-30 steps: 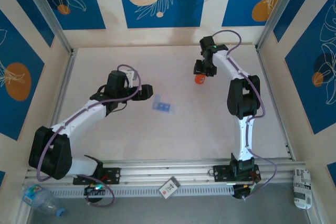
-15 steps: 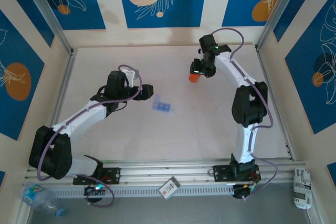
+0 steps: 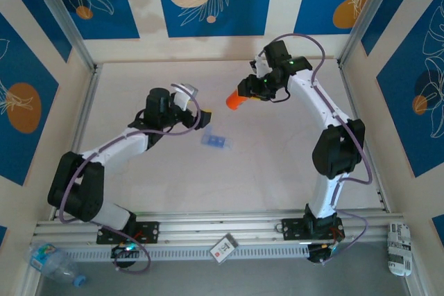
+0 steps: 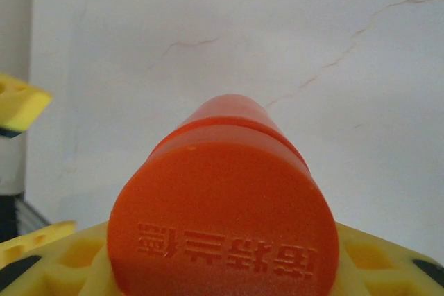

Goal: Sort the pills into containers

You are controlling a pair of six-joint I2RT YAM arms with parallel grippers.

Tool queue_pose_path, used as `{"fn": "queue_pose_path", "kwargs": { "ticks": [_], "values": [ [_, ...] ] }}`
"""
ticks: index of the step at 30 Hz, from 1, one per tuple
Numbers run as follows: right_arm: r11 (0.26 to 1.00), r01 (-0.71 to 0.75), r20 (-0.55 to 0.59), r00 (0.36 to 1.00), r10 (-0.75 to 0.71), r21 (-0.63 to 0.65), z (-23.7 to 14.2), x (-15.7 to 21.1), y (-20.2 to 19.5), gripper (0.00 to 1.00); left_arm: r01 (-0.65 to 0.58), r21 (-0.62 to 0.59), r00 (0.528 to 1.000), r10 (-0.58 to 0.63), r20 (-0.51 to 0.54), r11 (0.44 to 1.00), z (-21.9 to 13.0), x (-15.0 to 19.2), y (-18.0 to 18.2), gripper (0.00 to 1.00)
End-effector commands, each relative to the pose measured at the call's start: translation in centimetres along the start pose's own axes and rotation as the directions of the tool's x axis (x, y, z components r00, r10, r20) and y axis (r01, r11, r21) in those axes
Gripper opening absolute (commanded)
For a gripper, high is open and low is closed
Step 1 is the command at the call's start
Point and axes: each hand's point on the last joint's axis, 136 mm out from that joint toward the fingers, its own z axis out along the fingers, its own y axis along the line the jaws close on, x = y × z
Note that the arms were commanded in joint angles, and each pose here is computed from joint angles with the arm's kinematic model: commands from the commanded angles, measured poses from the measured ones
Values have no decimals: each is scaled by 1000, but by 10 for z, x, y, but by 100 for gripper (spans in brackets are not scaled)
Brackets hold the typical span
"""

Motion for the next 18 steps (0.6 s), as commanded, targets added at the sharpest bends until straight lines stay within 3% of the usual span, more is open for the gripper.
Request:
{"fn": "queue_pose_path", "kwargs": {
  "ticks": [1, 9, 18],
  "values": [
    [986, 64, -45, 996, -71, -151, -15, 19, 38, 41, -184, 126, 976, 166, 143, 975, 9, -17, -26, 100],
    [975, 104, -126, 983, -131, -197, -7, 32, 49, 42, -260, 213, 962, 233, 144, 942, 29, -8, -41, 99],
    [966, 89, -152, 980, -128, -241, -3, 29, 59, 42, -265, 267, 962, 236, 136, 927, 41, -7, -48, 87]
  ]
}}
